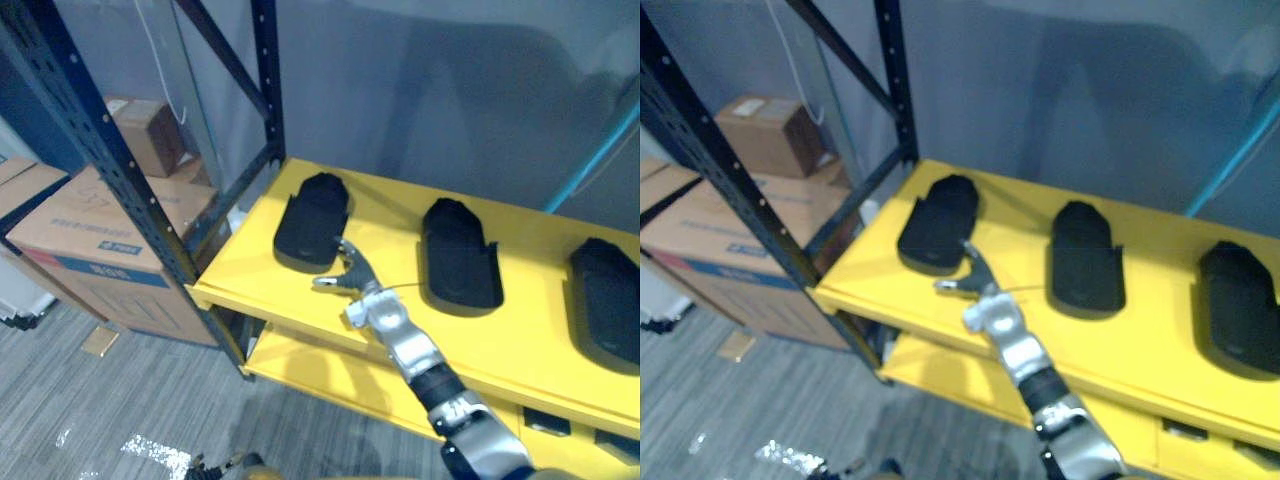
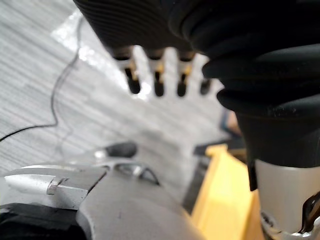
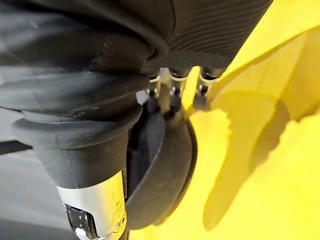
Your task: Walk over and take plastic housings, then place them on the shelf
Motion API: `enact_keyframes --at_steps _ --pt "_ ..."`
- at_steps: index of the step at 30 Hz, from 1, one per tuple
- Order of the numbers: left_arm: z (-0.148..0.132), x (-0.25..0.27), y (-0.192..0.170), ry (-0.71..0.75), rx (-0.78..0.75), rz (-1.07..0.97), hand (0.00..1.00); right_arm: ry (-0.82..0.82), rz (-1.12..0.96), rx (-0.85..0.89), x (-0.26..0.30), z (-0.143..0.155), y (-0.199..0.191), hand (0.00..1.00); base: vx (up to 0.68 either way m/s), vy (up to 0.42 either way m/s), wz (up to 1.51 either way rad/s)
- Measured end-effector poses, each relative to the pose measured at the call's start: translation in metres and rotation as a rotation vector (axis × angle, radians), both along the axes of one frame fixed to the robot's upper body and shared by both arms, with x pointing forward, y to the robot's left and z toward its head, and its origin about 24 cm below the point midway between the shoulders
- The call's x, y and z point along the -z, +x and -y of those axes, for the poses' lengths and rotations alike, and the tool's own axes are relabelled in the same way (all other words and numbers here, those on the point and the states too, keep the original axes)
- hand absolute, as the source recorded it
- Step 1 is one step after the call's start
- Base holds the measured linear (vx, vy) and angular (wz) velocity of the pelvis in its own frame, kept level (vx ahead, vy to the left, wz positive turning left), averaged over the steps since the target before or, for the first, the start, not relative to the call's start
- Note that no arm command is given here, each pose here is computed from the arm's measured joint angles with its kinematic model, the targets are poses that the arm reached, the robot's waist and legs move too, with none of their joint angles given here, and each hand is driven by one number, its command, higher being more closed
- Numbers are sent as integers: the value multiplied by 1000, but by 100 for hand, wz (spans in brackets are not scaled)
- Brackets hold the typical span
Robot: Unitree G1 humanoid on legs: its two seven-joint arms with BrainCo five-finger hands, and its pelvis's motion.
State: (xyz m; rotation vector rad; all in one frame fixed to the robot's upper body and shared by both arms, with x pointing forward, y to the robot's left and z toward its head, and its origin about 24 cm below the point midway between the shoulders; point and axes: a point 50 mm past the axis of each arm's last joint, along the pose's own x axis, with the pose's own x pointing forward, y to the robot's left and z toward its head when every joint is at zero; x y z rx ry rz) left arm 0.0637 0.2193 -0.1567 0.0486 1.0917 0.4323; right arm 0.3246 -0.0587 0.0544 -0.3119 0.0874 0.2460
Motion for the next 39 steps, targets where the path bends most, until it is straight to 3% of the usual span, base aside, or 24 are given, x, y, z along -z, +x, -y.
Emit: enact_keyframes --at_steps 5,11,15,19,24,29,39 --pt "0 0 0 2 0 6 0 -60 238 162 -26 11 3 0 -9 2 -5" --pt "0 0 -5 -7 -16 2 0 -29 736 359 -105 40 -5 0 -78 -51 3" --pt "1 1 -9 -8 -11 -4 0 -76 863 496 -132 89 -13 0 -123 -27 0" --pt "-3 1 -19 -2 -15 -27 0 -89 783 665 -123 153 -28 0 -65 18 -4" --pt "-7 1 -33 10 -22 -43 0 -91 552 830 -76 209 -55 0 35 18 -20" --pt "-7 1 -35 8 -22 -46 0 -68 455 867 -57 226 -61 0 56 1 -5" --pt "-6 0 -31 1 -48 -22 0 2 256 742 -24 222 -62 0 50 22 3"
